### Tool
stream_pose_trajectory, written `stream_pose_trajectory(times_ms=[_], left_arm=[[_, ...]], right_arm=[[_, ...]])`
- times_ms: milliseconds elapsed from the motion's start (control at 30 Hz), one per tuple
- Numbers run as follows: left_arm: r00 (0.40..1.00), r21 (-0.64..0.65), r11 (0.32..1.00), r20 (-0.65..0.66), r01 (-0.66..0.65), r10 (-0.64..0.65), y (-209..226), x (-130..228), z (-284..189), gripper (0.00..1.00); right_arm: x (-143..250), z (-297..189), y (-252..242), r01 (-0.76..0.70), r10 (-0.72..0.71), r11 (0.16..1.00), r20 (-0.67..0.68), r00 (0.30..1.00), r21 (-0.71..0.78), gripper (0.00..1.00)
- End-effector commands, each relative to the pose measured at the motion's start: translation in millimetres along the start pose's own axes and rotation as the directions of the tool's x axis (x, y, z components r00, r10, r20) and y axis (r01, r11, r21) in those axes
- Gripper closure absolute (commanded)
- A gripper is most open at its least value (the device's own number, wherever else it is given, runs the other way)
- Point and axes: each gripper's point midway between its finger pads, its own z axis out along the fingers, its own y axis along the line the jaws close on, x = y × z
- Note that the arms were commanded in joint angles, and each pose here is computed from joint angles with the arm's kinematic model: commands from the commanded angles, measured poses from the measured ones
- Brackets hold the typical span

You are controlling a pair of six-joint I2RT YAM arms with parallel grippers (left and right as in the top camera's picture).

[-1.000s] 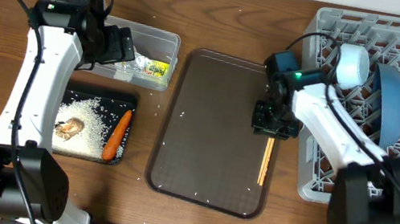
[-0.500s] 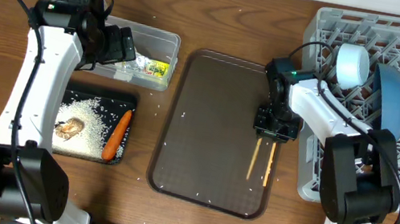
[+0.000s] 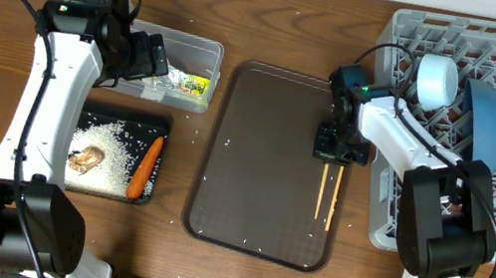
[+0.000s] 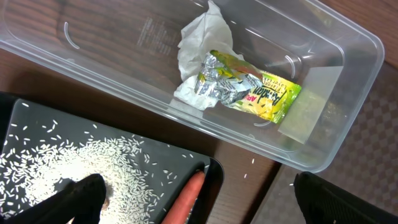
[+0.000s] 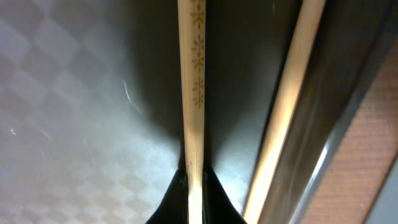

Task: Sort waste into correct bins and load items into the dishwasher rack
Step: 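Grasp the wooden chopsticks on the brown tray with the right gripper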

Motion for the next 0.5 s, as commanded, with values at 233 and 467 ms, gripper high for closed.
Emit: stream_pose_trajectory(times_ms=[233, 467], left_arm=[[0.999, 0.007, 1.0, 0.031, 0.006, -0.006, -0.1, -3.7, -11.5, 0.02], [0.999, 0.007, 1.0, 0.031, 0.006, -0.006, -0.1, -3.7, -11.5, 0.02]], right_arm=[[-17.5, -171.9, 19.4, 0.275, -0.205, 0.953, 0.392, 0.897, -0.13, 0.99], [-18.0, -254.2, -76.7, 0.134, -0.105, 0.991, 0.592, 0.799, -0.004, 0.99]])
